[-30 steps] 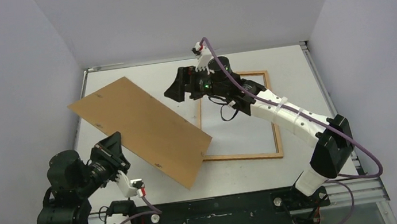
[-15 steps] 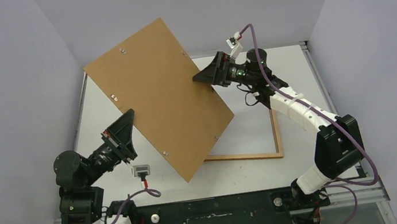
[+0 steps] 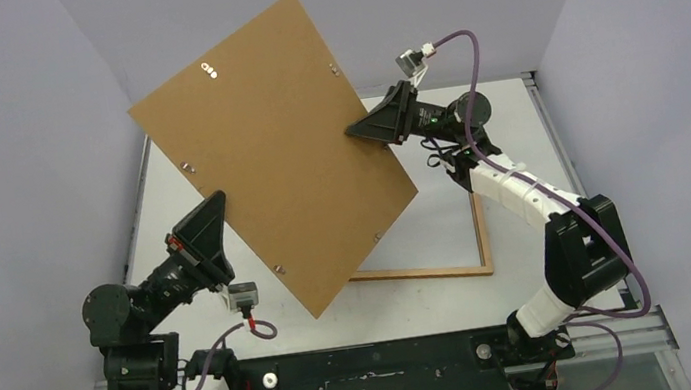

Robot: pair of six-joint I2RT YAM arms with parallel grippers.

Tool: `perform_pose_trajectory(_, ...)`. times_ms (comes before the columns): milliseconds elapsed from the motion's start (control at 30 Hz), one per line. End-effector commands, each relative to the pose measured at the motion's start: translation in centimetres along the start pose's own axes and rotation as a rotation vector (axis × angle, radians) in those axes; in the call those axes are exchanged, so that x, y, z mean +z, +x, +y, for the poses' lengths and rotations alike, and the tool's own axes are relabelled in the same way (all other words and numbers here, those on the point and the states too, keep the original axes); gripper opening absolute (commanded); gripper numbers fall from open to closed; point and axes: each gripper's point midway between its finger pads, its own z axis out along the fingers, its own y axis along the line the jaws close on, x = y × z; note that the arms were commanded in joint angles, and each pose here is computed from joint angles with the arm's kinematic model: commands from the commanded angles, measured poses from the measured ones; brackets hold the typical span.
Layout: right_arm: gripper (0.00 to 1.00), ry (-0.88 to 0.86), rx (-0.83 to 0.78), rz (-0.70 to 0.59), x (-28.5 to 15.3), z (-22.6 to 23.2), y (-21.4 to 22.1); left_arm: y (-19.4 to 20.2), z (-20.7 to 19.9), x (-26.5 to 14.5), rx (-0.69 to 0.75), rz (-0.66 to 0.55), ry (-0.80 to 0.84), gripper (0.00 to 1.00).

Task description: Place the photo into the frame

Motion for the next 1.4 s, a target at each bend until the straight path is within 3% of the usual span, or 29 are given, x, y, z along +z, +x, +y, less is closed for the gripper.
perform_pose_trajectory(0,0.40,-0.142,-0.117,0.050,-0.4,5.3,0.1,0.9,2.9,-0.4,0.082,0.036,-0.087,0.00)
perform_pose_trajectory(133,0.16,-0.100,-0.141,0.050,-0.8,5.7,0.3,1.1,0.8,-0.1,0.032,0.055,-0.045,0.00)
perform_pose_trajectory(267,0.12,-0.011,-0.167,0.068,-1.4,5.2,0.8,1.4,-2.3,0.6,-0.026,0.078,0.018,0.02)
perform_pose_trajectory(300,0.11,0.012,-0.194,0.060,-1.6,5.3,0.8,1.6,-3.8,0.9,-0.052,0.088,0.051,0.10)
perform_pose_trajectory(433,0.05,0.181,-0.191,0.021,-2.4,3.6,0.0,2.4,-9.5,1.4,-0.162,0.154,0.187,0.88)
perform_pose_trajectory(467,0.05,0.214,-0.216,-0.004,-2.6,3.5,-0.6,2.5,-11.0,1.5,-0.195,0.169,0.221,0.99)
perform_pose_trajectory(633,0.05,0.484,-0.203,-0.170,-5.9,0.5,-4.6,1.3,-17.6,0.7,-0.426,0.205,0.428,0.96)
perform_pose_trajectory(767,0.05,0.579,-0.169,-0.310,-9.1,-0.6,-7.7,0.6,-20.6,0.2,-0.639,0.247,0.525,0.96)
perform_pose_trajectory(967,0.05,0.733,-0.196,-0.409,-12.0,-1.5,-9.8,-0.2,-25.9,0.2,-1.070,0.388,0.701,0.96)
perform_pose_trajectory(1200,0.05,0.897,-0.241,-0.498,-15.5,-1.1,-10.6,-1.7,-29.3,6.1,-1.798,0.621,0.816,0.96)
perform_pose_trajectory(1300,0.05,0.968,-0.275,-0.545,-17.3,-0.2,-10.8,-3.2,-29.1,10.2,-2.077,0.621,0.830,0.96)
perform_pose_trajectory(1367,0.05,1.003,-0.291,-0.570,-18.4,0.5,-10.8,-5.0,-29.3,12.6,-2.175,0.604,0.842,0.96)
